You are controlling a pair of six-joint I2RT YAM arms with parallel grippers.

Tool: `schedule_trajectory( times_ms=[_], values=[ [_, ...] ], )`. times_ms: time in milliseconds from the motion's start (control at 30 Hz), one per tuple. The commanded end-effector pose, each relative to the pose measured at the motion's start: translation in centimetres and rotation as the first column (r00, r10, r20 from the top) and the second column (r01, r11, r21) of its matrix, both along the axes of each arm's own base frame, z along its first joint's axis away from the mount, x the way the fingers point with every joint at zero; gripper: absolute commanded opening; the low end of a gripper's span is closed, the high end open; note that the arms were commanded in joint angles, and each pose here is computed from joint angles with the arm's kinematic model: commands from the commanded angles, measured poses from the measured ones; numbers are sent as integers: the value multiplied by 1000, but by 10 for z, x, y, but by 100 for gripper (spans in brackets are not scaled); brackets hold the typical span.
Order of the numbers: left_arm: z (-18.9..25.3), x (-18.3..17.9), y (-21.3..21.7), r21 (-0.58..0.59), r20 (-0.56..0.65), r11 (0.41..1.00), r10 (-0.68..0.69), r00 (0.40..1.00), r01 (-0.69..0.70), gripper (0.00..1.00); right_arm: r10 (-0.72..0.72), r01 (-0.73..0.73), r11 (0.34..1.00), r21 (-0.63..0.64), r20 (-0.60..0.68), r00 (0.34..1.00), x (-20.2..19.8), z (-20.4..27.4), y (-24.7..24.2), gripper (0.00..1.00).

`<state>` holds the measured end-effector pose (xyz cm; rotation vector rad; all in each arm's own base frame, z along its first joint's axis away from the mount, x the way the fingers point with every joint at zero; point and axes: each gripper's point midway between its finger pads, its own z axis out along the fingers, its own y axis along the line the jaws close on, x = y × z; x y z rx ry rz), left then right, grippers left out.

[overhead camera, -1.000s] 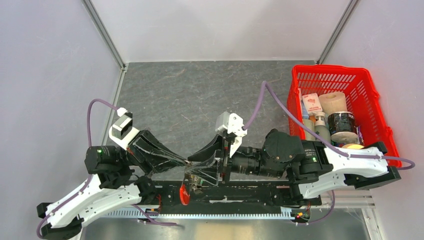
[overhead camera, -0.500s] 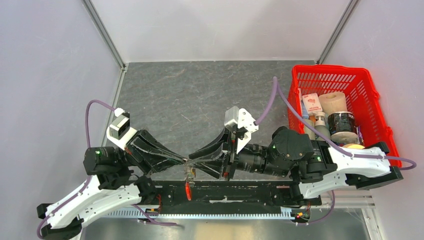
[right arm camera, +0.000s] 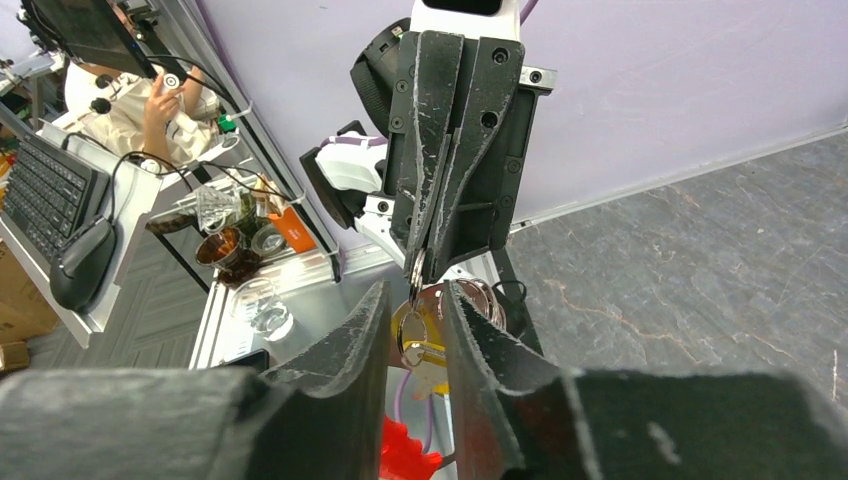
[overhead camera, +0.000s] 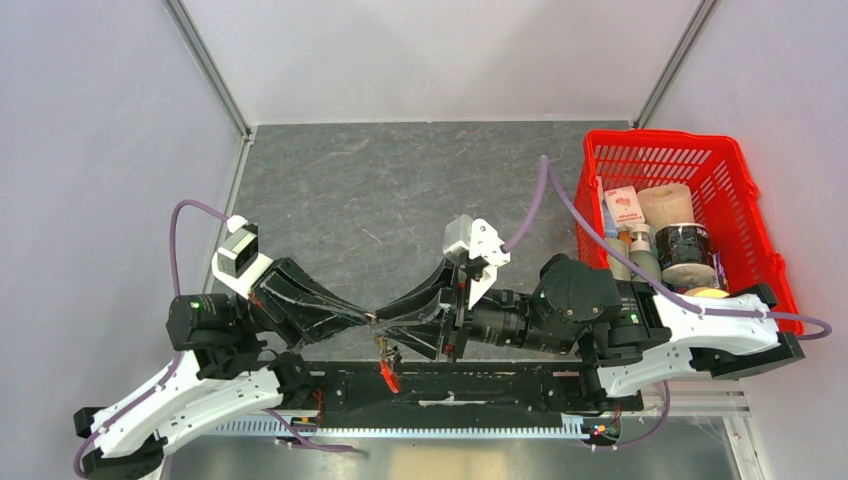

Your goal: Put the keys on the keyring

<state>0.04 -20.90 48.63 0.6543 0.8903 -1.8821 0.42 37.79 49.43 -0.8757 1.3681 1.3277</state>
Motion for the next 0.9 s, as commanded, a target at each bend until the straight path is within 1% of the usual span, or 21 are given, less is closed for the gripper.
schedule_trajectory(
  times_ms=[0,67,133,167,200,300,367,400,433,533,667,867],
  values=[
    [13,0,9,-63,25,997,35,999,-33,2,7,-8,1000,30,3,1000,-2,13,-1,30],
    [13,0,9,-62,23,998,34,999,-33,2,6,-6,999,33,7,1000,-2,14,-1,23],
    [12,-1,9,-59,27,998,30,999,-29,2,1,-2,999,37,11,1000,-1,16,-2,10],
    [12,-1,9,-57,29,998,27,999,-25,2,-2,2,999,37,15,1000,0,16,-2,2],
    [11,-2,8,-53,33,998,22,999,-20,2,-3,2,999,37,17,1000,0,17,-2,0],
    [6,-8,6,-25,46,1000,-13,999,14,2,4,-4,1000,24,31,1000,-1,21,-4,0],
    [4,-15,6,2,60,999,-47,997,47,17,8,-9,1000,9,34,999,-2,24,-6,0],
    [1,-17,6,31,63,998,-54,997,52,27,13,-12,1000,-18,38,999,-2,22,-8,0],
    [-2,-19,5,64,66,996,-62,996,58,34,18,-16,998,-55,41,999,-2,18,-9,0],
    [-8,-24,8,138,80,989,-63,995,52,45,74,-68,988,-142,33,997,-12,11,-13,0],
    [-18,-31,11,228,72,971,-91,993,73,47,137,-133,963,-236,2,991,-23,-3,-22,0],
    [-31,-25,9,341,40,939,-57,998,40,48,225,-236,907,-349,-74,972,-42,-32,-30,0]
  ],
)
